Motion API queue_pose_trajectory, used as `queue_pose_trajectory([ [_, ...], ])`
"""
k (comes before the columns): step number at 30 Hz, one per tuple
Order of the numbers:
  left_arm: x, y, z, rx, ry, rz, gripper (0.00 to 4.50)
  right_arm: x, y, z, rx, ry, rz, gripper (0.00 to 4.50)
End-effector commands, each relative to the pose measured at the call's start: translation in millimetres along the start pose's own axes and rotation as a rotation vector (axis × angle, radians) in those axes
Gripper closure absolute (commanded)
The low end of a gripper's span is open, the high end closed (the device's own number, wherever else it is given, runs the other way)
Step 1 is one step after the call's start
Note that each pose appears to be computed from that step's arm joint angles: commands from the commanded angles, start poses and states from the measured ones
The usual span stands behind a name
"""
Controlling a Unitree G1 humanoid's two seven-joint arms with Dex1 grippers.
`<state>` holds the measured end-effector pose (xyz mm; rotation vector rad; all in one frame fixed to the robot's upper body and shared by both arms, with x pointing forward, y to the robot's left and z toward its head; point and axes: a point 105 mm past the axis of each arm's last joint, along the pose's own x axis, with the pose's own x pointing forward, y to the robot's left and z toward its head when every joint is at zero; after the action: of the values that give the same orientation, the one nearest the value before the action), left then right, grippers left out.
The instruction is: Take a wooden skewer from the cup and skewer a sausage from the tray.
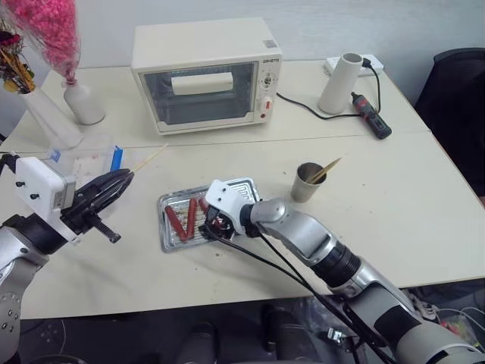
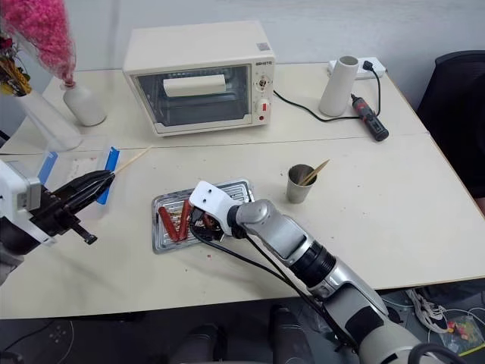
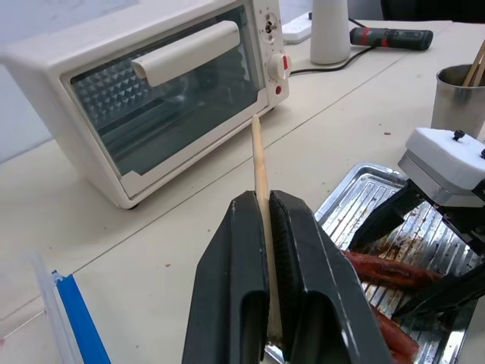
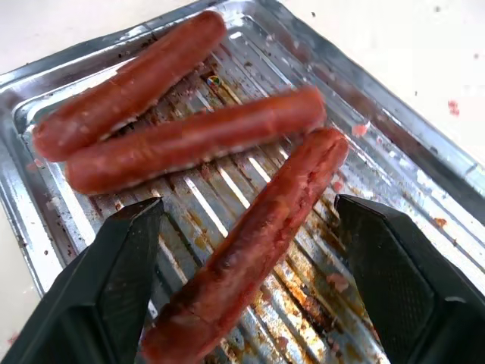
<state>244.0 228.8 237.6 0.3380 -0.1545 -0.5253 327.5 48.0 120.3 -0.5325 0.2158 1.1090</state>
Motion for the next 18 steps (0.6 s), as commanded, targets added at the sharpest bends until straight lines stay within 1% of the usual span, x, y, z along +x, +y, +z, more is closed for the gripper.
queue_pose_trajectory([
  [1, -1, 2, 6, 0.024, -0.012, 0.01, 4.5, -4, -2, 4, -0.034, -0.018, 0.002, 1.66],
  [5, 1, 3, 6, 0.025, -0.015, 0.008, 4.5, -8, -10, 7, -0.035, -0.027, -0.004, 1.66],
  [8, 2, 2, 6, 0.025, -0.018, 0.004, 4.5, -6, -15, 2, -0.01, -0.021, -0.013, 1.66],
  [11, 3, 1, 5, 0.025, -0.018, 0.001, 4.5, -4, -16, -2, 0.017, -0.014, -0.017, 2.18],
  [14, 3, 1, 5, 0.027, -0.019, -0.001, 4.5, -2, -15, -5, 0.04, -0.016, -0.015, 3.2],
  [15, 3, 1, 5, 0.027, -0.019, -0.001, 4.5, -2, -15, -5, 0.044, -0.018, -0.014, 3.47],
  [18, 3, 2, 5, 0.028, -0.018, 0.0, 4.5, -1, -14, -5, 0.061, -0.021, -0.01, 3.47],
])
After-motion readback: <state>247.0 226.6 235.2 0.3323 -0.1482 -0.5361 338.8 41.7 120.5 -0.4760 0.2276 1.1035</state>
